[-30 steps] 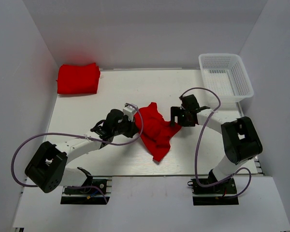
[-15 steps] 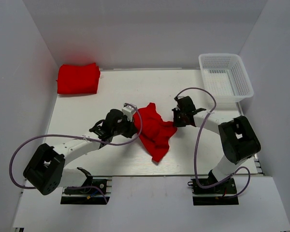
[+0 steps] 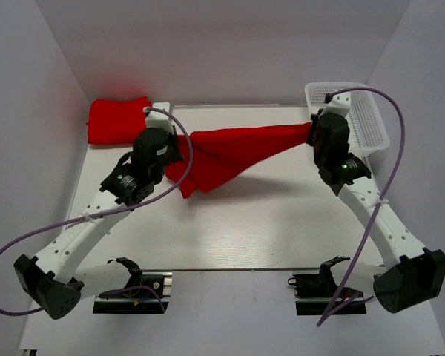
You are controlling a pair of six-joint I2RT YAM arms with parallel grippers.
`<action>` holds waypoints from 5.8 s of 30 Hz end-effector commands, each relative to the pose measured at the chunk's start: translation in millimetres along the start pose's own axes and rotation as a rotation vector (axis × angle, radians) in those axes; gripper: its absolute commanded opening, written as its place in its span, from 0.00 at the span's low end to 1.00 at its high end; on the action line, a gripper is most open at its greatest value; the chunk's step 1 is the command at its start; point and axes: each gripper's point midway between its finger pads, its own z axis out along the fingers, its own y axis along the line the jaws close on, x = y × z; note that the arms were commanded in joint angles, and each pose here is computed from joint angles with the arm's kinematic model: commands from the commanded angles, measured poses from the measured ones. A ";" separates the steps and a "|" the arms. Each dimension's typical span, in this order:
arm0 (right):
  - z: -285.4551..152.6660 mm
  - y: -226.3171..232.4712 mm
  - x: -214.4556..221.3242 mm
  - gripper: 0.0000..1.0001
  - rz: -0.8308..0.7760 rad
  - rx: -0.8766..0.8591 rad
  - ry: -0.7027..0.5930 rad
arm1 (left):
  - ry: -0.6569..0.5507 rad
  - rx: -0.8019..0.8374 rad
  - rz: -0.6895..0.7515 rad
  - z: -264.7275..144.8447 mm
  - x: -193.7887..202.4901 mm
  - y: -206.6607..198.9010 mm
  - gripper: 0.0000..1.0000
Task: Fold and stack the t-shirts
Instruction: Flatten the tshirt out
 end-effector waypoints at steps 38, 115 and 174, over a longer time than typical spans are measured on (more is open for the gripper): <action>-212.2 -88.3 -218.6 0.00 0.065 -0.019 -0.595 | -0.637 0.034 0.032 -194.5 -217.6 46.6 0.00; -21.6 76.2 182.1 0.90 -0.049 -0.572 0.567 | 0.423 0.076 0.150 356.3 133.2 78.5 1.00; -40.6 -33.9 202.2 0.90 -0.058 -0.081 0.617 | 0.918 -0.136 -0.082 -37.5 308.4 31.7 0.00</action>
